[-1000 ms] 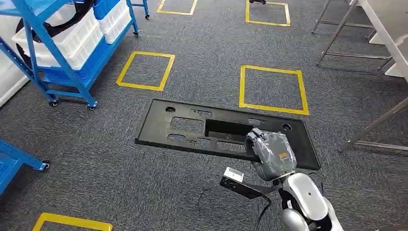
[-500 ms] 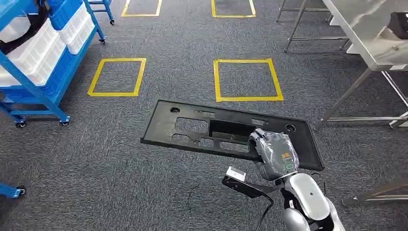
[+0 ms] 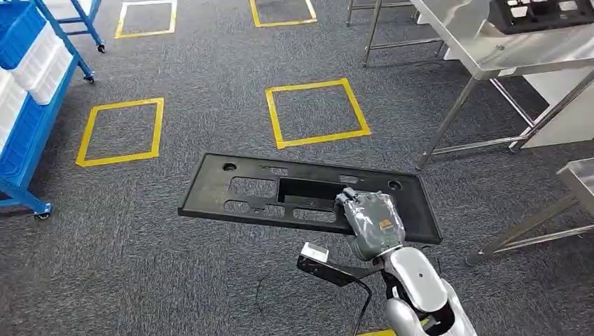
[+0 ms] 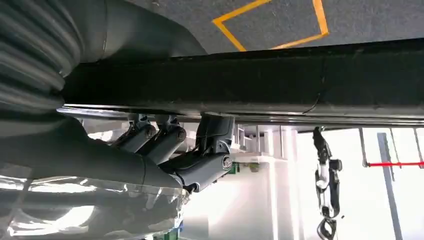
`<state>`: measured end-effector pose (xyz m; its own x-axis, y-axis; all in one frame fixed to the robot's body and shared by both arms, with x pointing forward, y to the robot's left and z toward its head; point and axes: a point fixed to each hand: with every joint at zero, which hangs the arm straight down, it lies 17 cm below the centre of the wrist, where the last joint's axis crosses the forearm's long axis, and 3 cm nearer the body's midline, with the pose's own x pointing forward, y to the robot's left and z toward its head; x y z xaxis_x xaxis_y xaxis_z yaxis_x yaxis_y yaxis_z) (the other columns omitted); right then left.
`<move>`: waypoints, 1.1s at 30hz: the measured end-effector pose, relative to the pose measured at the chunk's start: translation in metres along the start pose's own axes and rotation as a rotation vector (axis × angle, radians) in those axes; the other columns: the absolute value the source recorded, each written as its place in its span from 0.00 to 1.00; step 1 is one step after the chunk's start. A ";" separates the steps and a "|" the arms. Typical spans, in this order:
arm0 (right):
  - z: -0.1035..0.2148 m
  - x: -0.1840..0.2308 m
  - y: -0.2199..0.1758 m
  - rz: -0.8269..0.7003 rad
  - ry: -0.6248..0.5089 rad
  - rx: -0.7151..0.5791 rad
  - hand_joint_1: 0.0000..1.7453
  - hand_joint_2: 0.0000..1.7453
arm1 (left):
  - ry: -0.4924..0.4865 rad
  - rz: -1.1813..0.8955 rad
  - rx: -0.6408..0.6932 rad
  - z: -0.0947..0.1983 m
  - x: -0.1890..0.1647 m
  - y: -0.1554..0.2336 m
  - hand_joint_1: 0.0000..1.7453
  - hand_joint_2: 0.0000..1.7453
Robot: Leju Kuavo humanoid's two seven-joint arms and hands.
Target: Take the parts from the cabinet and place them on the table.
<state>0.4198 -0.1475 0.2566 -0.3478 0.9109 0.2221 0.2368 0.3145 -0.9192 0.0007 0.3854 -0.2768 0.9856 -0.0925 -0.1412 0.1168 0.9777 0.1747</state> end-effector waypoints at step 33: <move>0.067 -0.056 -0.004 0.024 0.112 0.022 1.00 1.00 | -0.003 -0.078 0.003 0.000 -0.003 -0.022 0.00 1.00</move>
<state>0.3772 -0.2173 0.2260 -0.2383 0.9426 0.2340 0.2230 0.2876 -0.9314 -0.0045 0.3637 -0.2801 0.9738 -0.1692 -0.1519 0.1939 0.9669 0.1660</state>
